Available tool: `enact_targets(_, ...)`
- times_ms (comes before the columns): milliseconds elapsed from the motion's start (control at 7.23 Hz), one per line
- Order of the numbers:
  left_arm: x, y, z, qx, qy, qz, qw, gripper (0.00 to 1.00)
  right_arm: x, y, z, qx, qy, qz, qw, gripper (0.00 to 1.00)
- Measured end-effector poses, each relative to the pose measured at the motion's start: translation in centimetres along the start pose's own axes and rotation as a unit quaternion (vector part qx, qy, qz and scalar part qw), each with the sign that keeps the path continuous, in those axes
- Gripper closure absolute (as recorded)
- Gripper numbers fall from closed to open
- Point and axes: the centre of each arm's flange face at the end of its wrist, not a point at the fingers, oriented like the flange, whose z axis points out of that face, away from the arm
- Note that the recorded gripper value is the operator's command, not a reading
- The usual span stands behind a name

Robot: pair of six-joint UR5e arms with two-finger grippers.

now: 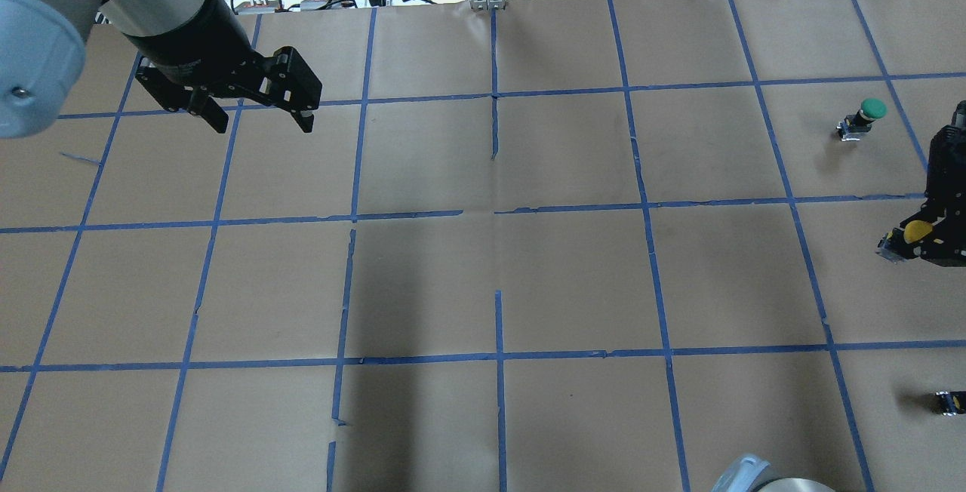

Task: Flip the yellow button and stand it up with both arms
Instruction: 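Lower the button upright onto the table with the right gripper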

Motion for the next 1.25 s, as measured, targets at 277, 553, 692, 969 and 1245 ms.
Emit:
enact_targets(277, 0.0, -0.1, -0.1, 0.003, 0.001, 0.003, 1.0000, 0.01, 2.8, 1.8, 2.4, 0.024, -0.008, -0.037, 0.9990, 0.90)
enact_targets(553, -0.3, -0.1, 0.1, 0.004, 0.001, 0.007, 1.0000, 0.01, 4.5, 3.3, 4.2, 0.032, -0.021, -0.058, 0.9976, 0.89)
enact_targets(692, -0.6, -0.2, 0.0, 0.006, 0.001, 0.006, 1.0000, 0.01, 4.9, 4.4, 4.6, 0.032, -0.026, -0.059, 0.9974, 0.89)
enact_targets(969, -1.2, -0.2, 0.1, 0.006, -0.002, 0.002, 1.0000, 0.01, 5.2, 5.6, 4.3, 0.029, -0.031, -0.071, 0.9965, 0.88)
enact_targets(1245, -1.2, 0.0, 0.3, 0.004, -0.002, 0.004, 1.0000, 0.01, 5.1, 5.8, 4.8, 0.034, -0.044, -0.078, 0.9954, 0.85)
